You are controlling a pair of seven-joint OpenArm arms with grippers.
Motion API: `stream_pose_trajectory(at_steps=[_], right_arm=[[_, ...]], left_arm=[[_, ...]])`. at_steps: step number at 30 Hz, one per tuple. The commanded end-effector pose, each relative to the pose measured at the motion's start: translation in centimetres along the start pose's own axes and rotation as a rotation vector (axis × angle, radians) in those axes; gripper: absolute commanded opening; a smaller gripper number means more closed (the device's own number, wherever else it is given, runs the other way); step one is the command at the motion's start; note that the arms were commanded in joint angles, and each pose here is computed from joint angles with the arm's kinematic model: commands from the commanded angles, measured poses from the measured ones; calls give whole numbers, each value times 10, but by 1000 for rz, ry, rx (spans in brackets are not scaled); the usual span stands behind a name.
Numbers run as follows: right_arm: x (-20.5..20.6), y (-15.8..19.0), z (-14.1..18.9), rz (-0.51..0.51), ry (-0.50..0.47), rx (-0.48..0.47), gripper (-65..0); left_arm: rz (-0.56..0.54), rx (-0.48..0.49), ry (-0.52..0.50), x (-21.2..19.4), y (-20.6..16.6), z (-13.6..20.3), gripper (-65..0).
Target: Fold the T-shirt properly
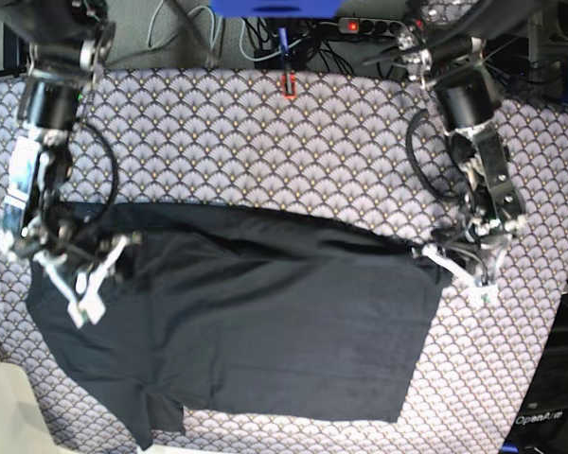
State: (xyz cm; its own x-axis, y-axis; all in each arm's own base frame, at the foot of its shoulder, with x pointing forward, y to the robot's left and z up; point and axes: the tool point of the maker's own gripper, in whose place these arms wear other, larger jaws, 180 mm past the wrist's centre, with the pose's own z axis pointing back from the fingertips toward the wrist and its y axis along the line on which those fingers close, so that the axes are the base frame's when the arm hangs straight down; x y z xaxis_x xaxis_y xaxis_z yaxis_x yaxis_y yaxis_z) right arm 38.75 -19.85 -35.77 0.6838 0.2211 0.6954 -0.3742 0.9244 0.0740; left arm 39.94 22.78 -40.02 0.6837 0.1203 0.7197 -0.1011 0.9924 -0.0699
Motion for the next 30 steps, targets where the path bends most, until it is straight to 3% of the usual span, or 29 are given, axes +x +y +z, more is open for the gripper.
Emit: stream_pose_trajectory(at_steps=[1, 13, 20, 30], right_arm=[[33, -5, 7, 32, -78, -7, -624], [105, -3, -22, 74, -108, 68, -621], [137, 13, -26, 166, -125, 89, -621], [132, 8, -46, 86, -129, 119, -620]], left_arm=[[-2, -3, -87, 35, 0, 4, -650], [-4, -6, -124, 60, -3, 4, -650], [-11, 9, -126, 60, 5, 6, -650], [-12, 13, -172, 85, 6, 10, -650]])
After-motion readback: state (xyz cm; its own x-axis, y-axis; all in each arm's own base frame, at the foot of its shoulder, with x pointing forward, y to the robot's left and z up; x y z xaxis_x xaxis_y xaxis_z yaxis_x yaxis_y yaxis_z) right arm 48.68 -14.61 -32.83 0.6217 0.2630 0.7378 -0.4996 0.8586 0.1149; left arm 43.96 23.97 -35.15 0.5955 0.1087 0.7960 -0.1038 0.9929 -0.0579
